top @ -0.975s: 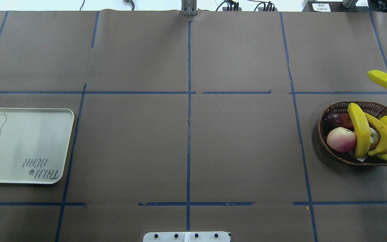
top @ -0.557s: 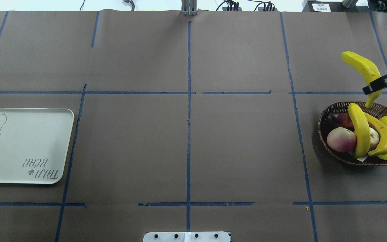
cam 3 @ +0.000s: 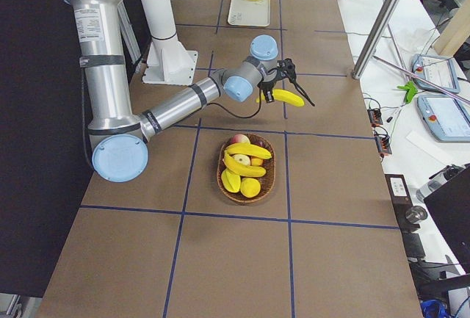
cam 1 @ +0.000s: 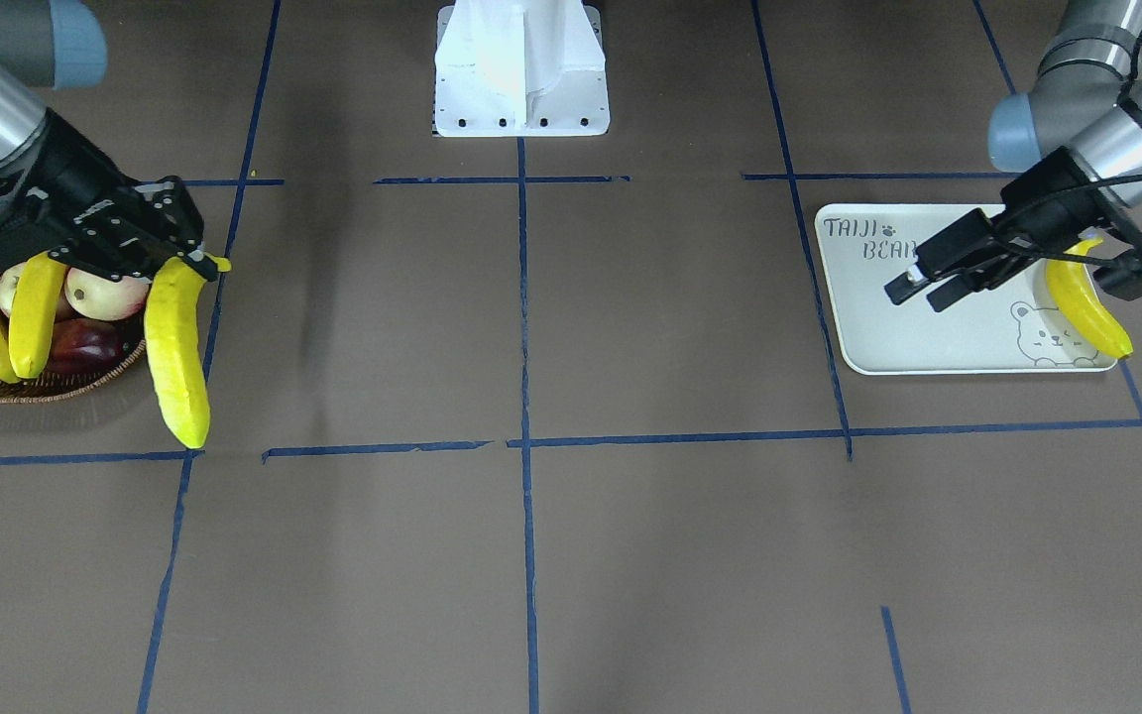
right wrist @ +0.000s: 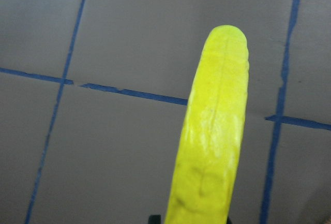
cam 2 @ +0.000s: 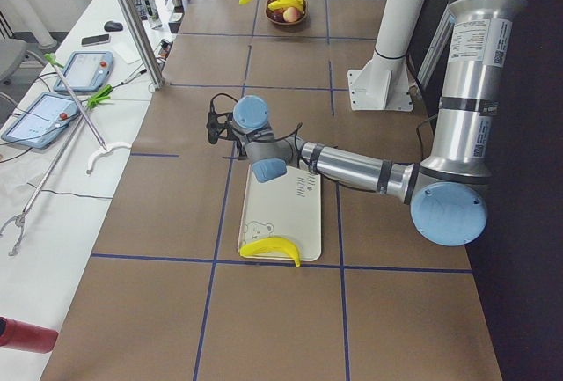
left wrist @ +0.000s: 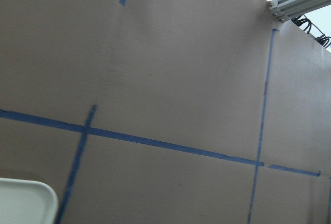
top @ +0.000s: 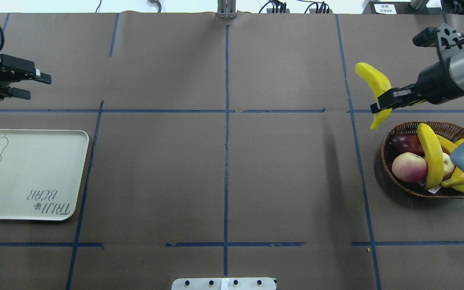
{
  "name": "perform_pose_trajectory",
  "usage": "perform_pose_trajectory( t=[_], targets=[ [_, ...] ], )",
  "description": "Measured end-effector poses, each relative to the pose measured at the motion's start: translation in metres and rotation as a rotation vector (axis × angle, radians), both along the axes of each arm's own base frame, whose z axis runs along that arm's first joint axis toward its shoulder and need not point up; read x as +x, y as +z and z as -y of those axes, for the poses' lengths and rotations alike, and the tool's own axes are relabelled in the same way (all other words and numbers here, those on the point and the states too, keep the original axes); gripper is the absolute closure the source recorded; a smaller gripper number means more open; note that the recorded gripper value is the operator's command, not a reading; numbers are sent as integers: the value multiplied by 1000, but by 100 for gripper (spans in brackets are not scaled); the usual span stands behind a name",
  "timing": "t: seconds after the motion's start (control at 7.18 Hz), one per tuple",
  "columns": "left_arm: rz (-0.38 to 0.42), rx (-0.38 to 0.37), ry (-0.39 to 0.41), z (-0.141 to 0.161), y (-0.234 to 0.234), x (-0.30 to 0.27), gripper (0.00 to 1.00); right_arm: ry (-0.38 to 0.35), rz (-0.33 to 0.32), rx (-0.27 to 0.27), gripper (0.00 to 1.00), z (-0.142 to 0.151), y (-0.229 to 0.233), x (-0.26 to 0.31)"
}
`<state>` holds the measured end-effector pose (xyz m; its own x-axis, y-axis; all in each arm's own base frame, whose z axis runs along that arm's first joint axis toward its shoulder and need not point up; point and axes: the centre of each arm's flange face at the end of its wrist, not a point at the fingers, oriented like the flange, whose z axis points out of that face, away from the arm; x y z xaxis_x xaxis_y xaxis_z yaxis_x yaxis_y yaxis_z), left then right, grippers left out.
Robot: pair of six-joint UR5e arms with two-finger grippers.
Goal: Transfer all bananas from basket to plate
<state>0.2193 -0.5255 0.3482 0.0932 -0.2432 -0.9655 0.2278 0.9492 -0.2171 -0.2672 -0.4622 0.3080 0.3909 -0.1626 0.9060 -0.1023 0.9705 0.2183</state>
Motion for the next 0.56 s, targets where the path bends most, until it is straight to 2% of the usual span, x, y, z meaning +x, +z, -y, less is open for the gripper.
perform_pose_trajectory(
  t=[0.28, 0.56],
  targets=[
    [-82, -85, 38, 0, -62, 44, 0, 58, 133, -22, 100, -31, -45, -64],
    [-140, -143, 77, -13, -115, 102, 0, 105, 243, -13, 100, -71, -94, -134]
  ],
)
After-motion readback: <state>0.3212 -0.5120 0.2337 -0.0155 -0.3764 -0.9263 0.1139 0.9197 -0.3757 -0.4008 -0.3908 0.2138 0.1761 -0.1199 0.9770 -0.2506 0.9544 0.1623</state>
